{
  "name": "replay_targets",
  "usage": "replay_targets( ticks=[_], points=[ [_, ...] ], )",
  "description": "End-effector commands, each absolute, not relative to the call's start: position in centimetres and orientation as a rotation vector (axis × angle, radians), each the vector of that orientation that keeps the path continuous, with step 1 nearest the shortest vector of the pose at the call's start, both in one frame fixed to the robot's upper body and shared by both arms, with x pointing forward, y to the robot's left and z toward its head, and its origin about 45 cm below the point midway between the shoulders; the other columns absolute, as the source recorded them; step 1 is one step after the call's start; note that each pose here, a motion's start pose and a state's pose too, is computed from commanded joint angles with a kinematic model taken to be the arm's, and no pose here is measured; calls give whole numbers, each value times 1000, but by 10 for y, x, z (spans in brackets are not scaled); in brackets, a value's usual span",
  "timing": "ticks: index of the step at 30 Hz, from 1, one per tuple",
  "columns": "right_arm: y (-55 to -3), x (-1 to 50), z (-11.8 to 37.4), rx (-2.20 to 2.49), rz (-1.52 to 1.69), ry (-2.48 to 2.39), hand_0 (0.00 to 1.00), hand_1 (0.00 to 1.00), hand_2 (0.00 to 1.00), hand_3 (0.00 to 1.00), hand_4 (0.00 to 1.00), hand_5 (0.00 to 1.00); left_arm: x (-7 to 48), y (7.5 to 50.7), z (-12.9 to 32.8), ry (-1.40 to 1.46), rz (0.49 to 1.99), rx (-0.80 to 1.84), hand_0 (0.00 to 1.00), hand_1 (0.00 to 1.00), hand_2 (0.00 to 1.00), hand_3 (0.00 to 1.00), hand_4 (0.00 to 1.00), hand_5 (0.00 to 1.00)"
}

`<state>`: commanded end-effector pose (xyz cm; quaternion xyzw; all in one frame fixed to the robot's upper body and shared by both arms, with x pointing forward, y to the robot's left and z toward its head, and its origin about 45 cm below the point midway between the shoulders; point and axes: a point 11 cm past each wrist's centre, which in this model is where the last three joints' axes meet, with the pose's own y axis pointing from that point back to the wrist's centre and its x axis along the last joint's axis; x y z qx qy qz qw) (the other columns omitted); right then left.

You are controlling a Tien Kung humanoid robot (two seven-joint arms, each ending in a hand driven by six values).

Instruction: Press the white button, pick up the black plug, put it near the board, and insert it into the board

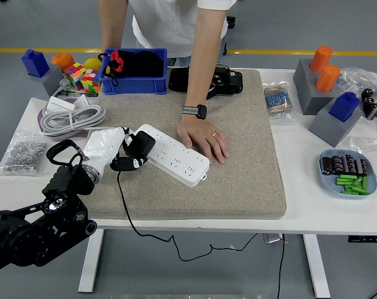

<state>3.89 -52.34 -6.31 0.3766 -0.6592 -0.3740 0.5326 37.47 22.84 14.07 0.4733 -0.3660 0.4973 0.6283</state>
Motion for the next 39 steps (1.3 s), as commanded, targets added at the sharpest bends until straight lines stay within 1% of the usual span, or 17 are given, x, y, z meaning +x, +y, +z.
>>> replay_targets(
  ticks=[10,11,16,17,22,23,28,29,34,35,39],
  points=[
    [-524,39,-63,898,-891,-1570,658,656,622,606,684,464,375,227,140,-833,1132,1081,278,327,375,556,683,2],
    [-524,38,-63,898,-891,-1570,657,656,622,606,684,464,376,227,140,-834,1132,1081,244,368,383,558,948,174],
    [-523,38,-63,898,-892,-1567,657,656,622,606,684,464,375,227,139,-827,1132,1074,244,368,383,558,948,174],
    [-523,38,-63,898,-892,-1567,657,656,622,606,683,463,375,227,139,-825,1133,1073,341,476,466,617,998,525],
    [-523,38,-63,898,-891,-1568,657,656,622,606,683,463,375,228,139,-821,1138,1068,341,476,466,617,998,525],
    [-523,38,-63,899,-892,-1568,658,656,622,606,683,463,375,228,139,-820,1139,1067,523,607,570,695,998,613],
    [-523,38,-64,899,-893,-1569,658,656,622,606,683,463,375,228,140,-817,1142,1062,523,607,570,695,998,613],
    [-523,38,-64,898,-893,-1570,657,656,622,606,683,462,375,228,139,-816,1142,1063,683,728,684,764,998,682],
    [-523,38,-64,899,-893,-1569,657,656,622,606,683,462,375,228,139,-807,1142,1068,683,728,684,764,998,682],
    [-523,38,-64,899,-893,-1569,656,656,622,606,684,462,375,228,138,-806,1142,1068,845,859,820,855,998,735],
    [-523,37,-64,898,-894,-1567,656,656,622,606,684,462,374,228,137,-795,1144,1064,845,859,820,855,998,735]
  ],
)
